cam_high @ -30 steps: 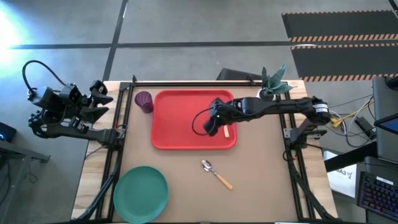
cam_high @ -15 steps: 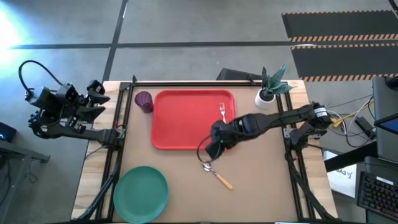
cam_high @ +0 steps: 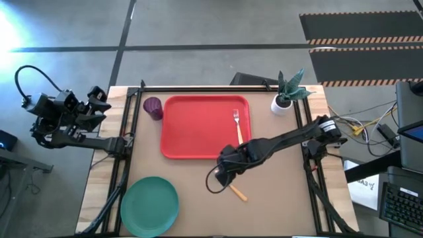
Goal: Pick and place plate/cup/fork/spoon on tray
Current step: Put the orange spoon on the red tray to the left of the orange fork
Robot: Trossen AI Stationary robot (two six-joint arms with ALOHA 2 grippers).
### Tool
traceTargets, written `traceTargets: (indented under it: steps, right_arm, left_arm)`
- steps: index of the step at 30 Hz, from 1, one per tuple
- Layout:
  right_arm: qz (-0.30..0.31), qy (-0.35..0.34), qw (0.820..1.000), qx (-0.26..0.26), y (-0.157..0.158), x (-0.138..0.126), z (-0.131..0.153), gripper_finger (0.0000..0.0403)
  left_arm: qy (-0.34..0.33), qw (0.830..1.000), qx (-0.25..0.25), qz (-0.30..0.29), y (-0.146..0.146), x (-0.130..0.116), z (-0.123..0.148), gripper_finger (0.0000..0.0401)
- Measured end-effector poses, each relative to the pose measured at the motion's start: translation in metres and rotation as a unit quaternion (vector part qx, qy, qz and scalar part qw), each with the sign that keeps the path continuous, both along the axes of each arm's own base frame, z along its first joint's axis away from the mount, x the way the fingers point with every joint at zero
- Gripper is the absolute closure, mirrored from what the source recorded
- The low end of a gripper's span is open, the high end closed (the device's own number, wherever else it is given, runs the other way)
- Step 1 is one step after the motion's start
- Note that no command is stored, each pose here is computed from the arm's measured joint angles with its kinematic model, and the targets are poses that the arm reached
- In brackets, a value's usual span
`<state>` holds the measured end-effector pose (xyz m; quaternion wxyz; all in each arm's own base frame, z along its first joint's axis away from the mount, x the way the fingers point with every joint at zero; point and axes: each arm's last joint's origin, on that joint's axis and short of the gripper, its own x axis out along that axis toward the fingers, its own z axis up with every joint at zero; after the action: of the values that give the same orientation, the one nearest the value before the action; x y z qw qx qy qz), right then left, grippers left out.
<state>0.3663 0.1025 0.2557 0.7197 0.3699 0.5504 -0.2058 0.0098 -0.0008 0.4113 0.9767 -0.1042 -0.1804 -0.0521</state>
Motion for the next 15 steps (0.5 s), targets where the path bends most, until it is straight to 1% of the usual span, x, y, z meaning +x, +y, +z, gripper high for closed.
traceTargets:
  steps: [8, 15]
  right_arm:
    - [0.037, 0.029, 0.998, 0.028, 0.006, 0.005, -0.015, 0.0250]
    - [0.050, 0.051, 0.996, 0.046, 0.011, 0.007, -0.025, 0.0250]
  left_arm:
    - [-0.001, 1.000, 0.002, -0.006, 0.000, 0.000, 0.000, 0.0241]
    - [-0.001, 1.000, 0.003, -0.007, 0.000, 0.000, 0.000, 0.0241]
